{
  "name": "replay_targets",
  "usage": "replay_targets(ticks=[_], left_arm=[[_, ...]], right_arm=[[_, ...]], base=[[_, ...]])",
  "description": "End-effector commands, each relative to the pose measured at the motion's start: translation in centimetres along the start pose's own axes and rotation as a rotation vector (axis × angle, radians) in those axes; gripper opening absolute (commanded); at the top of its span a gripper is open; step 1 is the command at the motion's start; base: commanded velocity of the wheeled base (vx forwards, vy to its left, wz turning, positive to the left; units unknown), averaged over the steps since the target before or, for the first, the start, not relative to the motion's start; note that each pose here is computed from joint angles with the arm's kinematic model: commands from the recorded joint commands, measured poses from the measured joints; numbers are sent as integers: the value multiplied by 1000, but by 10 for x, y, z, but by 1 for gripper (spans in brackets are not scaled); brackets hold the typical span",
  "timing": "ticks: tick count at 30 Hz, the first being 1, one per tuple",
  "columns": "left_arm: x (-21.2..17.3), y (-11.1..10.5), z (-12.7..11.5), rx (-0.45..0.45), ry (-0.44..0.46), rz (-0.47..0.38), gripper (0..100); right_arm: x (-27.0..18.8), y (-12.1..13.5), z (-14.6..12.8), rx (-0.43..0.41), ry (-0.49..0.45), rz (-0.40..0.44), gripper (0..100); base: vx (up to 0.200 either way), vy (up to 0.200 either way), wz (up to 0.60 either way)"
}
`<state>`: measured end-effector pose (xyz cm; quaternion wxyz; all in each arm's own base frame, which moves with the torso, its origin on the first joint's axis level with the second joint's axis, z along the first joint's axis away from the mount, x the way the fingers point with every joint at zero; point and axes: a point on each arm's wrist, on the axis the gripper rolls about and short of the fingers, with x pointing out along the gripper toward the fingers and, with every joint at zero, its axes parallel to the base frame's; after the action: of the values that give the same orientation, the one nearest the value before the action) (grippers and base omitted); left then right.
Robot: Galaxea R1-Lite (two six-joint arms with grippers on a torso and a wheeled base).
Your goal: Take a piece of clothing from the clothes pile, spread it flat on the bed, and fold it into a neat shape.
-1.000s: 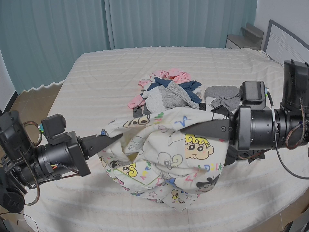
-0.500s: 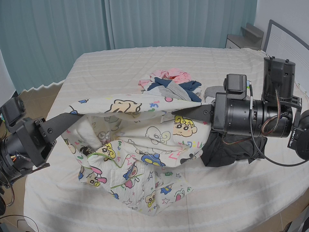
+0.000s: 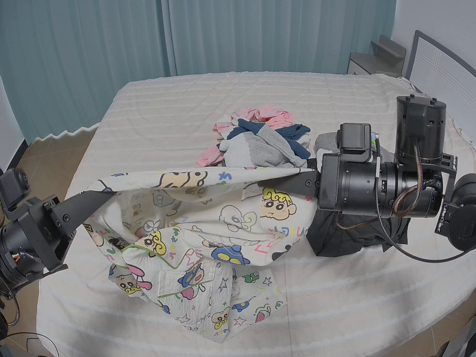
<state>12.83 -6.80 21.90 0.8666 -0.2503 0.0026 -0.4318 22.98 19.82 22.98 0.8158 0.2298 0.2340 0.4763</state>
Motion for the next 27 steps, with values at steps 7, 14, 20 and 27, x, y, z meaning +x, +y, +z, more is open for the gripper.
replay_targets(ticks=[7, 14, 20, 27], left_arm=[[-5, -6, 6, 18, -33, -18, 0], [-5, -7, 7, 20, -40, -20, 0], [-7, -11, 11, 28, -51, -40, 0], [-9, -12, 9, 23, -46, -50, 0]], right_arm=[[4, 7, -5, -6, 18, 24, 100], [5, 6, -7, -1, 24, 18, 100], [5, -1, -13, 14, 46, -2, 100], [4, -16, -20, 7, 64, -44, 100]], base=[[0, 0, 0], [0, 0, 0], [0, 0, 0], [0, 0, 0]])
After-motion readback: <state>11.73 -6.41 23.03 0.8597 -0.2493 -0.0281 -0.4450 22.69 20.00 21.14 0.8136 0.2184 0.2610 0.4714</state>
